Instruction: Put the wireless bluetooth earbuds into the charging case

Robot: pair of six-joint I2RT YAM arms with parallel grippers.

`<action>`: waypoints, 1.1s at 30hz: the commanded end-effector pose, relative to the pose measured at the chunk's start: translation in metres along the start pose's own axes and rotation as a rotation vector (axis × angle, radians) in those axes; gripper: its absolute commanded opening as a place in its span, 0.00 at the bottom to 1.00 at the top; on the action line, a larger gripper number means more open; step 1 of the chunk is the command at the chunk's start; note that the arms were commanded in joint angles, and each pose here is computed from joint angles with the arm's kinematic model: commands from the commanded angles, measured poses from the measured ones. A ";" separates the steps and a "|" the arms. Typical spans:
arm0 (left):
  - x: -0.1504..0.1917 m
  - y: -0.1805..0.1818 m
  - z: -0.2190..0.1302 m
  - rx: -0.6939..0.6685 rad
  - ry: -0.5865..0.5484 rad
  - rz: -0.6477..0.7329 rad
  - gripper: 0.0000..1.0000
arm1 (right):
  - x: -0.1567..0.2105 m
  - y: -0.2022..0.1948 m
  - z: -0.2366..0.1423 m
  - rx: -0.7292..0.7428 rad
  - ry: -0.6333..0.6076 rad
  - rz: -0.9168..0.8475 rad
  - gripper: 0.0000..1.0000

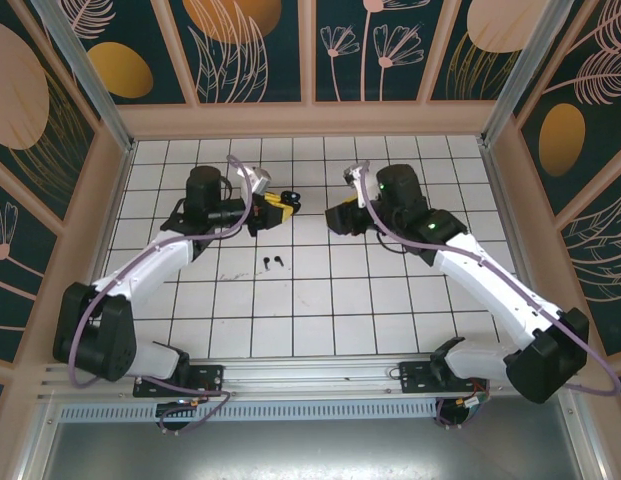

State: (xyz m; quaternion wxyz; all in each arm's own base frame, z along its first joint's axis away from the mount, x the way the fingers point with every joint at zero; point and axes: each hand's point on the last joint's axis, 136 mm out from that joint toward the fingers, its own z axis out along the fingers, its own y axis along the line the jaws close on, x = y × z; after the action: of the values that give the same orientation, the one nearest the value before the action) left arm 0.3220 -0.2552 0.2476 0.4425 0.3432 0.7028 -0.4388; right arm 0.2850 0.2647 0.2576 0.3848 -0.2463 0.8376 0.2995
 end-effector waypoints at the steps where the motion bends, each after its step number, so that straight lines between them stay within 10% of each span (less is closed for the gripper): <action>1: -0.044 0.009 -0.020 -0.143 -0.197 0.059 0.00 | 0.019 0.000 0.023 0.038 0.025 0.146 0.55; 33: -0.080 0.091 -0.159 -0.745 -0.677 -0.089 0.00 | 0.121 0.047 0.223 0.405 0.475 0.339 0.35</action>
State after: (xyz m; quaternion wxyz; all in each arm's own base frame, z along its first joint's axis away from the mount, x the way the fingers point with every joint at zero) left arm 0.3852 -0.0932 0.3112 0.6939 -0.0110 0.6700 -0.2636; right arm 0.2983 0.4327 0.0653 0.1747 -0.0917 0.9686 0.1515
